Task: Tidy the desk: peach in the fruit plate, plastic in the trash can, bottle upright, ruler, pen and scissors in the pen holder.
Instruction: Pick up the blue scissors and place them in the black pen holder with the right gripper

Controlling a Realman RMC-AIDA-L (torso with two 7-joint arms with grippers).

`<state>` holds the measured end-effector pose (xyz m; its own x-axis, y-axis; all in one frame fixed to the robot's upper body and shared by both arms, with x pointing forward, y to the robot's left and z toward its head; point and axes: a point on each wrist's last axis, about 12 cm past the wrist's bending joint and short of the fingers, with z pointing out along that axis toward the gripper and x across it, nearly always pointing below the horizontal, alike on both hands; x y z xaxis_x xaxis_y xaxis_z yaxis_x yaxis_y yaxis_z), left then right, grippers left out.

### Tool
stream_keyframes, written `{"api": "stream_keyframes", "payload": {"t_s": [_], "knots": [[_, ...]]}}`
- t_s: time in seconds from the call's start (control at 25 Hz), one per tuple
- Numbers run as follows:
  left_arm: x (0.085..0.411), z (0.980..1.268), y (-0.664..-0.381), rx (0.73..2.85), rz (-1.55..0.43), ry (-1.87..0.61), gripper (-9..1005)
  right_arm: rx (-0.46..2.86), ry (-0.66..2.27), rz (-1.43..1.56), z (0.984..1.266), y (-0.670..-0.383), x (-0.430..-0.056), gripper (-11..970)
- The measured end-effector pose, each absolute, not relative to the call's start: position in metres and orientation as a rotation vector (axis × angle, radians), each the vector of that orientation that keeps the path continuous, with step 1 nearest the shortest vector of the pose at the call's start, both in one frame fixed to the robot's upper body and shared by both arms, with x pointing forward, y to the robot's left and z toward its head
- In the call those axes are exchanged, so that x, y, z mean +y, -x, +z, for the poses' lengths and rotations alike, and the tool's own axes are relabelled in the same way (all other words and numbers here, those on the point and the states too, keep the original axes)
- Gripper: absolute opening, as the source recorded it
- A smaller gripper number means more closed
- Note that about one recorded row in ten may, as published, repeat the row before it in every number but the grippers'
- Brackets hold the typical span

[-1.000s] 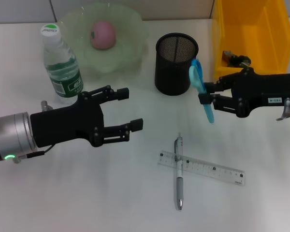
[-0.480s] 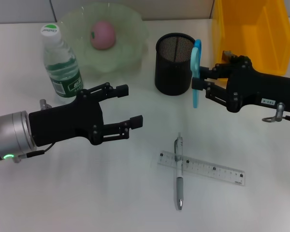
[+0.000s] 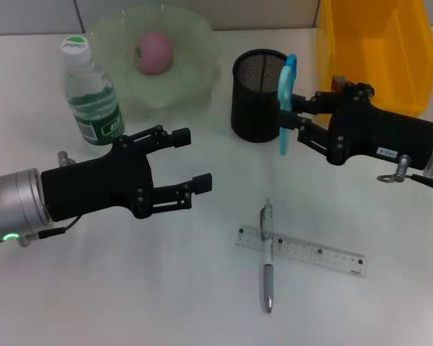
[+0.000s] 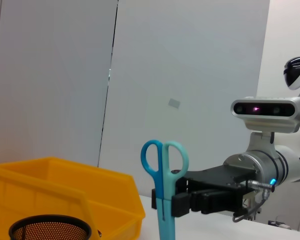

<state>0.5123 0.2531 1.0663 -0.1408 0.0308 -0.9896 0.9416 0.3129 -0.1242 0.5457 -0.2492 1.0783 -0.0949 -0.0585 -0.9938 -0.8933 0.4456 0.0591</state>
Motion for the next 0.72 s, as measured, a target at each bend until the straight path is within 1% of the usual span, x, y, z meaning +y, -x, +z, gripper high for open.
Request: {"api": "stream_keyframes", "payload": {"t_s": [0.4, 0.6, 0.72], "knots": [[0.2520, 1.0655, -0.5113, 1.479, -1.049, -0.937, 829, 1.503, 0.892, 0.870, 1.0756, -0.5457, -0.2457, 231], [0.2519, 1.0655, -0.5113, 1.481, -1.051, -0.935, 829, 1.410, 0.986, 0.784, 1.0781, -0.5463, -0.2433, 231], [0.2519, 1.0655, -0.5113, 1.487, -1.058, -0.928, 829, 1.297, 1.081, 0.689, 1.0797, -0.5443, -0.2419, 231]]}}
